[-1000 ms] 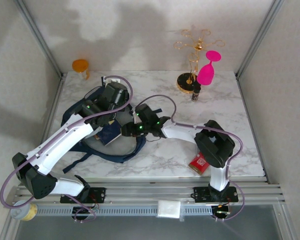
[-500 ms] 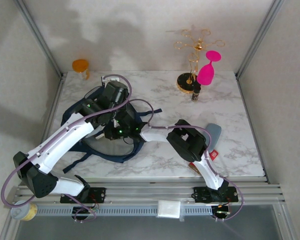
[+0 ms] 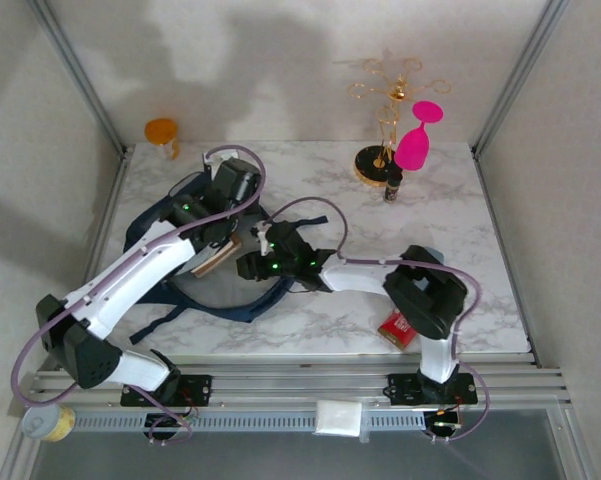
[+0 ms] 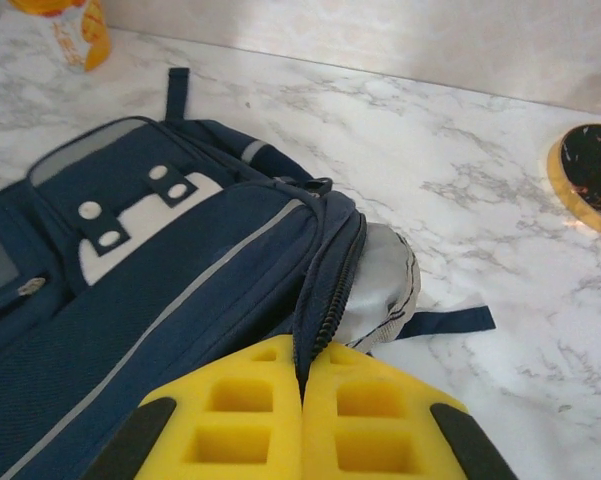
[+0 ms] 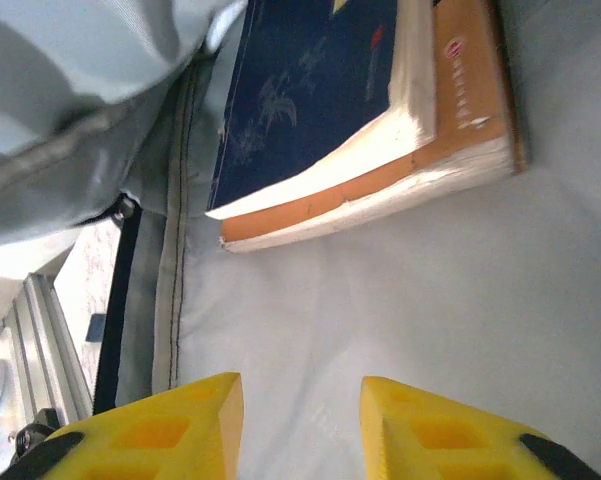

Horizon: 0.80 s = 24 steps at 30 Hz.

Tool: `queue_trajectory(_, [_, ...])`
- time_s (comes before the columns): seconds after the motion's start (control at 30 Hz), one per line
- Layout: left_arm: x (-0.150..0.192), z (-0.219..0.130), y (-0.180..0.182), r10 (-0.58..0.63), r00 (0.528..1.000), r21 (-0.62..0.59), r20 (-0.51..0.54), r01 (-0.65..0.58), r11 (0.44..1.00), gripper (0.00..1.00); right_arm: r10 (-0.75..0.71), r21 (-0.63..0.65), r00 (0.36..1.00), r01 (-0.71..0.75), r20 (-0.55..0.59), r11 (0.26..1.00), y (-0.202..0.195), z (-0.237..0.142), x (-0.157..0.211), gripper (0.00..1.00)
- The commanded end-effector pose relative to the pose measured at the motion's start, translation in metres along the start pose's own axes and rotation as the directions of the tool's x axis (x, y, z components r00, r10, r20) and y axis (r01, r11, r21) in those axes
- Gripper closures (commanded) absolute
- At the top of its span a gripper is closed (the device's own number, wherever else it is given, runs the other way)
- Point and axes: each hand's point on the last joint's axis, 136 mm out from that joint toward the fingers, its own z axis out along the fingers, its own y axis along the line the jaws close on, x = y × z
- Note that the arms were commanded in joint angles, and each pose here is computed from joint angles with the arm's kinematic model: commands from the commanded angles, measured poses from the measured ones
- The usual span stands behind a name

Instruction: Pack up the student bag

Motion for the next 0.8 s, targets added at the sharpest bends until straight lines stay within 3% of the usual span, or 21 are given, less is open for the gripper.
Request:
queue_trajectory(0.0, [-0.012,0.012,-0.025,-0.158,0.986,0.084,0.05,0.153,0.985,1.0,-0.01,0.113,0.999,0.007,0.03,0.994,-0.029,-0.034,-0.008,0.61])
queue_trajectory(0.13, [0.016,0.033,-0.05,-0.186,0.982,0.137,-0.017,0.186,0.973,1.0,0.044,0.17,0.998,-0.052,0.053,0.984,-0.057,-0.067,-0.013,0.57])
queue_trajectory(0.33, [0.051,0.044,-0.052,-0.132,0.987,0.137,-0.095,0.144,0.98,1.0,0.051,0.23,0.997,-0.063,0.057,0.971,-0.072,-0.101,-0.007,0.53])
queue_trajectory(0.4, [0.054,0.035,-0.052,-0.114,0.987,0.166,-0.116,0.133,0.977,0.84,0.053,0.249,0.997,-0.066,0.059,0.966,-0.073,-0.111,-0.006,0.51])
queue_trajectory(0.5, [0.05,0.01,-0.047,-0.121,0.986,0.235,-0.118,0.147,0.961,0.49,0.066,0.269,0.996,-0.08,0.058,0.96,-0.073,-0.123,-0.002,0.49])
queue_trajectory(0.63, [0.055,-0.027,-0.025,-0.178,0.977,0.31,-0.115,0.206,0.928,0.34,0.09,0.331,0.995,-0.099,0.043,0.938,-0.078,-0.138,0.009,0.48])
queue_trajectory(0.77, [0.081,-0.04,0.034,-0.27,0.957,0.2,-0.105,0.286,0.937,0.29,0.101,0.363,0.995,-0.086,-0.023,0.928,-0.07,-0.134,0.028,0.47])
